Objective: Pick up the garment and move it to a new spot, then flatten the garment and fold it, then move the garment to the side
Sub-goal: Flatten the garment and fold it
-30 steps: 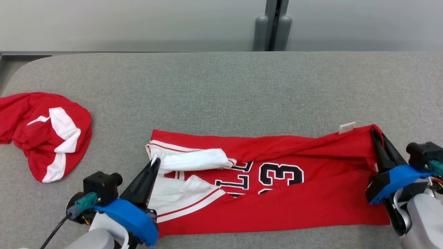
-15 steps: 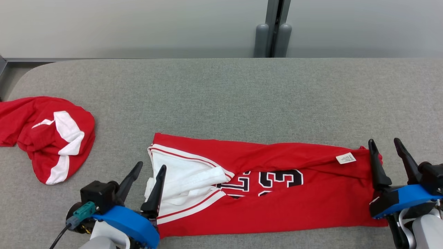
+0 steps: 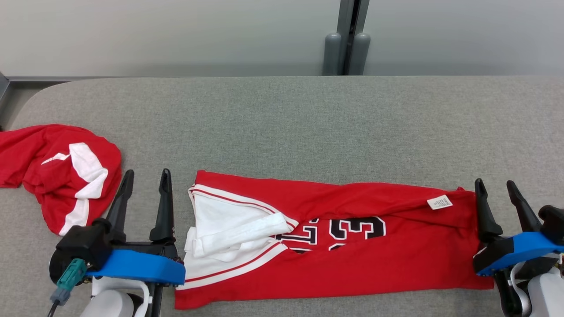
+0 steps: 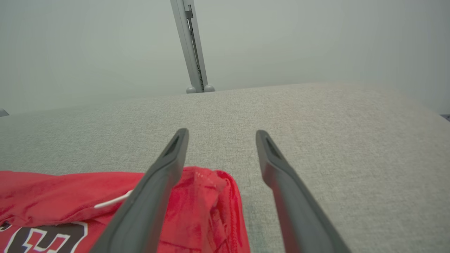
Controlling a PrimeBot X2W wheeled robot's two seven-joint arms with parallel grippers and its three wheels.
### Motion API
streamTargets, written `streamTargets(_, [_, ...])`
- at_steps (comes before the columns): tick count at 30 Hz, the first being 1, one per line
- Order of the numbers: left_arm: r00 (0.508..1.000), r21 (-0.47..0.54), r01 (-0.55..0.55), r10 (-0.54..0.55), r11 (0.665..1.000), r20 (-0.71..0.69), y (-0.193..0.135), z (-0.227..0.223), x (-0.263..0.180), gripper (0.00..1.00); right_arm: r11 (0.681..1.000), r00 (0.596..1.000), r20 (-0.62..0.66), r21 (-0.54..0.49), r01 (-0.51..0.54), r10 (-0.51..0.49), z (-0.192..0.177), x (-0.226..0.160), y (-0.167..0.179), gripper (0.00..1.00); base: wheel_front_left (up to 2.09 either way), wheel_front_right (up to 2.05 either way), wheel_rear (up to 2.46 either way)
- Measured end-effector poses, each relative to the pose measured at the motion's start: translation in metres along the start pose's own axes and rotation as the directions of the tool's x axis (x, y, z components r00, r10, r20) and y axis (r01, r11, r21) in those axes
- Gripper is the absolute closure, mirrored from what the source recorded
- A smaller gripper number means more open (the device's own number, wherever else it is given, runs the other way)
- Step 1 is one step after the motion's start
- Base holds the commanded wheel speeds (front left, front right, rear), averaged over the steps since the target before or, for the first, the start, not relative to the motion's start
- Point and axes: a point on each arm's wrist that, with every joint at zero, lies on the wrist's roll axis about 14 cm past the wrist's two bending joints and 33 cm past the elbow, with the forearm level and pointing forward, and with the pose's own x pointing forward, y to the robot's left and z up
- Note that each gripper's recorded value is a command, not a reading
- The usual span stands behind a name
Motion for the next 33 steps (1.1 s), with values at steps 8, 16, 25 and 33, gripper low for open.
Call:
streamTargets(8, [0.994,-0.002,-0.087,0.087,0.996,0.061,0.018,0.006,0.0,0.0,1.0,0.988,-0.154,0.016,0.014,-0.012,-0.042,0.0,0.001,0.0,0.0,0.0,0.0])
streamTargets(16, [0.99,0.003,-0.127,0.127,0.992,0.057,0.028,-0.004,-0.003,0.0,0.999,0.954,-0.299,0.039,0.022,-0.009,-0.085,-0.019,0.007,0.0,0.0,0.0,0.0])
streamTargets(25, [0.99,0.027,-0.134,0.133,0.991,0.049,0.031,-0.011,-0.003,0.0,0.997,0.959,-0.282,0.073,0.016,0.005,-0.087,-0.02,0.015,1.0,0.0,0.0,0.0])
streamTargets(33, [0.991,0.066,-0.123,0.12,0.99,0.052,0.03,-0.011,-0.003,0.0,0.993,0.98,-0.172,0.056,0.107,-0.096,-0.05,-0.009,-0.033,1.0,0.0,0.0,0.0])
